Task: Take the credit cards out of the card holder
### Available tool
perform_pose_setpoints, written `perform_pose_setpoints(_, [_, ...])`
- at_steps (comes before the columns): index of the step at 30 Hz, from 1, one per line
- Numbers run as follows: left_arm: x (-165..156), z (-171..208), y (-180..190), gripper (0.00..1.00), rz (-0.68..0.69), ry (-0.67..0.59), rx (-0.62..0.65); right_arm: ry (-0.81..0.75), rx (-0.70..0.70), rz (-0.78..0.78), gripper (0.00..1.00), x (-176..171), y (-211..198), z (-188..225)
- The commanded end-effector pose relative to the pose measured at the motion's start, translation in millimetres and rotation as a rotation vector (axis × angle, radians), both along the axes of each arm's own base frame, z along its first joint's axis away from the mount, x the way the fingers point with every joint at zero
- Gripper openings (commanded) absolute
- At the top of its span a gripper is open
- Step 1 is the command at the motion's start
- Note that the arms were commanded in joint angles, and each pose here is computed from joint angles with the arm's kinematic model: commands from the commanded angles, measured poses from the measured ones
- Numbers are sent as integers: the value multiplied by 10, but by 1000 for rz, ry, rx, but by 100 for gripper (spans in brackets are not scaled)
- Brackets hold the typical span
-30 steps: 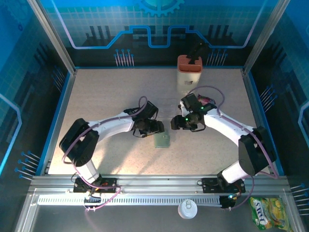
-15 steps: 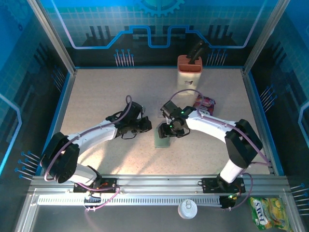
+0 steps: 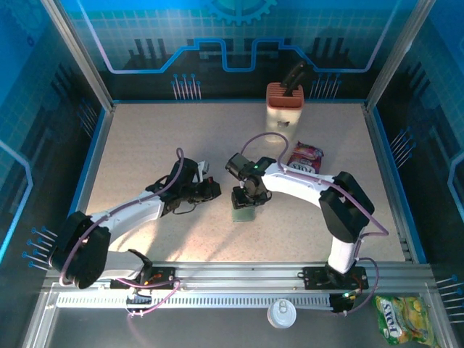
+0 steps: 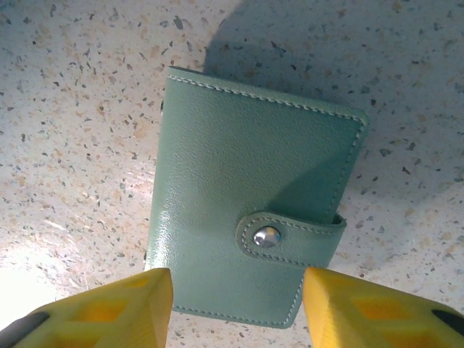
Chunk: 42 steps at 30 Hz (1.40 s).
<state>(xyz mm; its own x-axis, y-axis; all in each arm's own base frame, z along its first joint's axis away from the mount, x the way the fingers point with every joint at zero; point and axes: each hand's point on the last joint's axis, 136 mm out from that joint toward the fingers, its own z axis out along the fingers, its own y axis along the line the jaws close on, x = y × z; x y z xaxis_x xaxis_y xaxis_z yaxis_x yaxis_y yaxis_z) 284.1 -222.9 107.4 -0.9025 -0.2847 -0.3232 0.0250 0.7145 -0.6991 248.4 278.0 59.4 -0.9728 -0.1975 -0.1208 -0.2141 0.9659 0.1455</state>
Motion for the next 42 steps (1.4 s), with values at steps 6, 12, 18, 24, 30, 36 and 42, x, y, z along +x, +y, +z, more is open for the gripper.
perform_pose_setpoints(6, [-18,-112,141,0,49,7,18,35,-64,6,44,-17,61,-105])
perform_pose_setpoints(12, [-32,-171,117,0,46,31,4,29,-101,3,38,17,21,-86])
perform_pose_setpoints(18, [-14,-202,96,0,41,40,5,34,-117,2,35,18,5,-128])
perform_pose_setpoints(24, [-2,-217,49,0,27,56,-6,44,-130,-4,34,16,-23,-176])
perform_pose_setpoints(30, [3,-235,51,0,28,59,-3,69,-133,-6,34,0,-50,-260])
perform_pose_setpoints(36, [4,-262,32,0,24,75,-6,107,-76,-28,33,-26,-35,-360])
perform_pose_setpoints(42, [-9,-312,-20,4,23,119,-29,119,-31,-52,27,-22,-70,-390])
